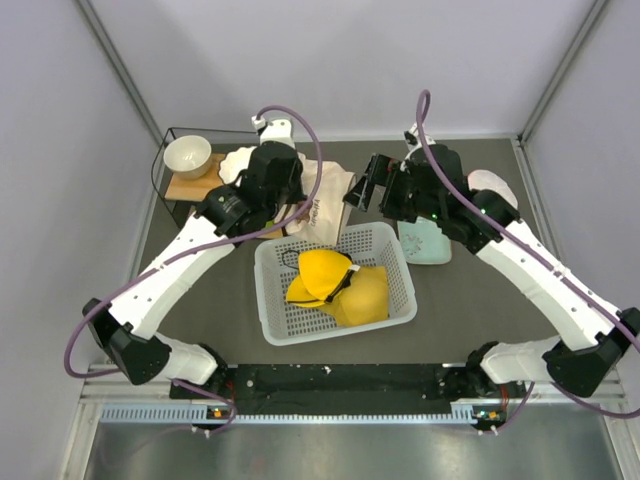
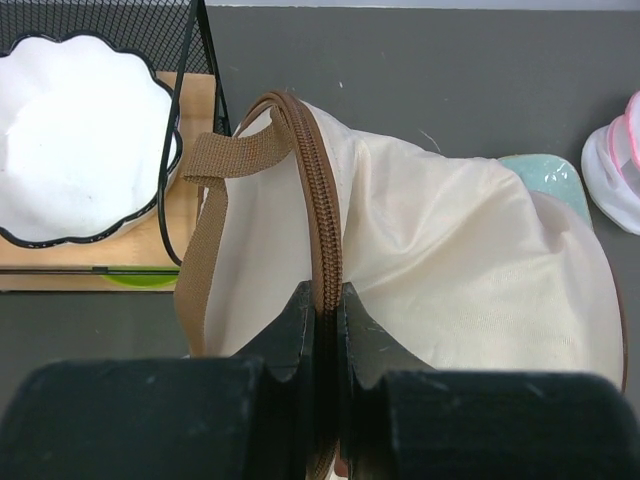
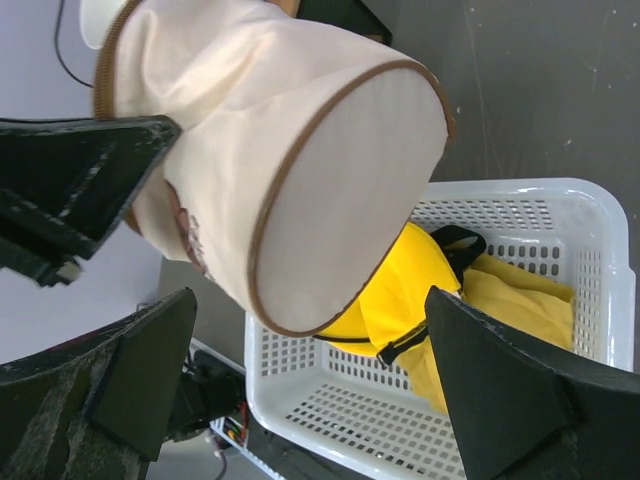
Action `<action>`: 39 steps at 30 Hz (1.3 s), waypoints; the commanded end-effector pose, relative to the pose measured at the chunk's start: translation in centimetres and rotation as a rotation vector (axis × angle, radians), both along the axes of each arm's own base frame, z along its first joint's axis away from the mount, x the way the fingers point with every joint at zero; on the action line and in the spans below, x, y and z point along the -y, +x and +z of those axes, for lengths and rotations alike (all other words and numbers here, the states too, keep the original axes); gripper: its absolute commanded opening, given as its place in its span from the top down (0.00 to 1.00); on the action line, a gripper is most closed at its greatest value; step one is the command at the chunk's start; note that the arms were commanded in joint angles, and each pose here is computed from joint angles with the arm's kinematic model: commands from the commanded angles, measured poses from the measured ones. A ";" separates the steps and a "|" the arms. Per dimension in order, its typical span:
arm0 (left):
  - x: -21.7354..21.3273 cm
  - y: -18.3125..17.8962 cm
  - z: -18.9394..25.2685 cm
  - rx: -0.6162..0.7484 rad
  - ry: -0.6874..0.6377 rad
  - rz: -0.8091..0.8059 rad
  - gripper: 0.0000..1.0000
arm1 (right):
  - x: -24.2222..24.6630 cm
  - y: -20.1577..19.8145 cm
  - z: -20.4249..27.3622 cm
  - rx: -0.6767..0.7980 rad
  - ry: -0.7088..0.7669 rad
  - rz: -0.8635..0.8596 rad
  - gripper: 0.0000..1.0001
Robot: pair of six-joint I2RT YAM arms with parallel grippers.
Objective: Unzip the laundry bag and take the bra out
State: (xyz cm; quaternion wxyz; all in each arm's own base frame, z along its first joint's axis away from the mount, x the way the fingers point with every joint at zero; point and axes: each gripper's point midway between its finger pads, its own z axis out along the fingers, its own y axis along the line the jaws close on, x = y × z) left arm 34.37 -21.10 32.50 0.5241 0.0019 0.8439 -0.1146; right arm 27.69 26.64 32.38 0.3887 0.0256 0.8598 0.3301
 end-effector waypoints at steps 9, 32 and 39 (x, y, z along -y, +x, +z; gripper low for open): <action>1.0 0.4 2.7 0.048 -0.122 0.019 1.00 | -2.2 -0.3 1.6 0.068 0.082 0.051 0.01; 1.0 -4.3 11.3 0.162 -0.268 -0.392 0.01 | 2.3 -0.3 3.8 0.293 0.386 0.517 1.00; -2.3 -5.2 10.3 0.116 -0.480 -0.519 0.01 | 2.1 -4.5 4.7 0.374 0.418 0.772 1.00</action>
